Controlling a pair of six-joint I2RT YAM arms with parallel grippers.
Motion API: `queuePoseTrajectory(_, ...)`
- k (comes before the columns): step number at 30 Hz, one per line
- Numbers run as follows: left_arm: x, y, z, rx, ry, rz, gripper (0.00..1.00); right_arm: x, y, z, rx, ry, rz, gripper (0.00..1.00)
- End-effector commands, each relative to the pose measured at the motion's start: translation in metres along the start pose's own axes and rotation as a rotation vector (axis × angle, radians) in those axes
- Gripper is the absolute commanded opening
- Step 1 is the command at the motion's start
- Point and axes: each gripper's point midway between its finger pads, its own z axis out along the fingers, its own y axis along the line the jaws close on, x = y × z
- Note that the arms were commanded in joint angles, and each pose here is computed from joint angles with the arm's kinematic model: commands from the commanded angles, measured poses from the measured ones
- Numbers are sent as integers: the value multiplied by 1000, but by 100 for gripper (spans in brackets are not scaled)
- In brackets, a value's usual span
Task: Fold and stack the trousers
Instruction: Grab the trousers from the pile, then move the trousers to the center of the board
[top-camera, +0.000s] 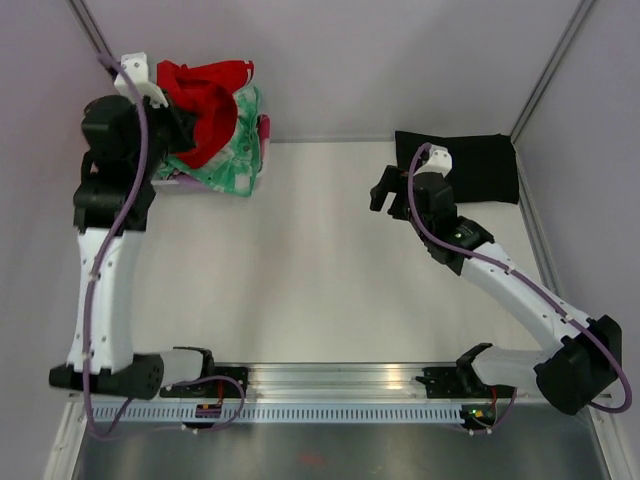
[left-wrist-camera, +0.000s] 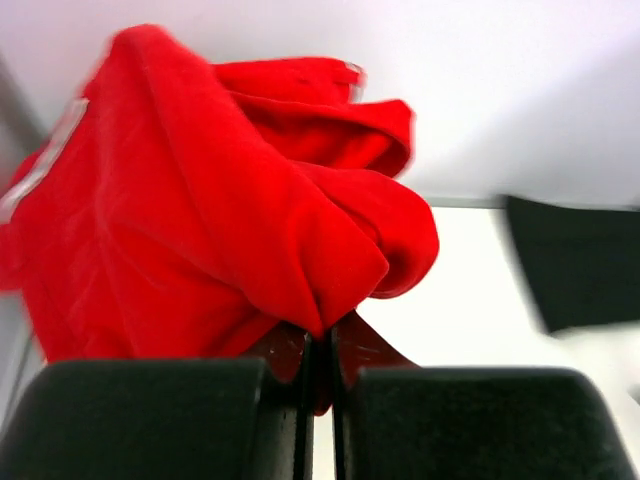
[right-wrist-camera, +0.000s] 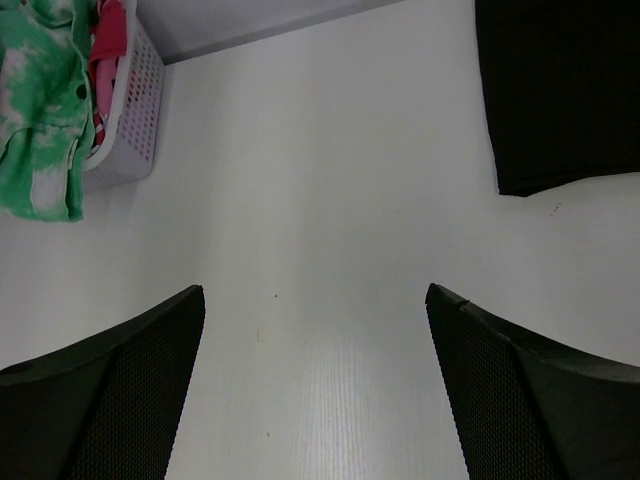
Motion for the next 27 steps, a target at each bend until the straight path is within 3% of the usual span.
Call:
queuePoseTrajectory(1,-27,-76,-84,336,-100,54,2,-31,-14,-7,97,-58,82,98)
queuePoseTrajectory(7,21,-141,-156,647,14,-52,2,-52,-39,-39,178,-136,76,98)
queuePoseTrajectory(8,58,-150,-151,690,105,-72,2,-49,-47,-46,212,-126,78,98)
queuePoseTrajectory(9,60,-164,-163,763,72,-97,2,-57,-55,-56,241,-155,92,98)
queuePoseTrajectory(10,79,-173,-163,796,122,-153,2,-56,-59,-61,255,-155,101,98)
queuePoseTrajectory(11,125,-179,-151,798,228,-174,2,-53,-64,-66,269,-144,117,98)
queuePoseTrajectory(13,160,-215,-157,875,298,-201,2,-46,-65,-73,247,-131,134,98)
queuePoseTrajectory(15,213,-256,-166,908,393,-140,2,-32,-64,-75,210,-100,124,98)
queuePoseTrajectory(17,233,-293,-192,974,408,-28,2,-21,-60,-76,163,-74,116,98)
queuePoseTrajectory(21,288,-324,-196,978,524,137,6,-6,-74,-78,207,-43,85,98)
queuePoseTrajectory(22,297,-324,-194,963,549,136,13,-5,-78,-79,226,-44,79,98)
queuePoseTrajectory(23,310,-322,-190,935,575,149,41,-6,-83,-82,252,-48,71,98)
queuePoseTrajectory(25,316,-313,-182,862,587,129,67,-8,-87,-85,274,-57,63,98)
queuePoseTrajectory(26,313,-298,-171,761,567,124,99,-9,-91,-87,292,-62,59,98)
queuePoseTrajectory(27,310,-286,-164,689,565,107,100,-7,-94,-88,301,-60,57,98)
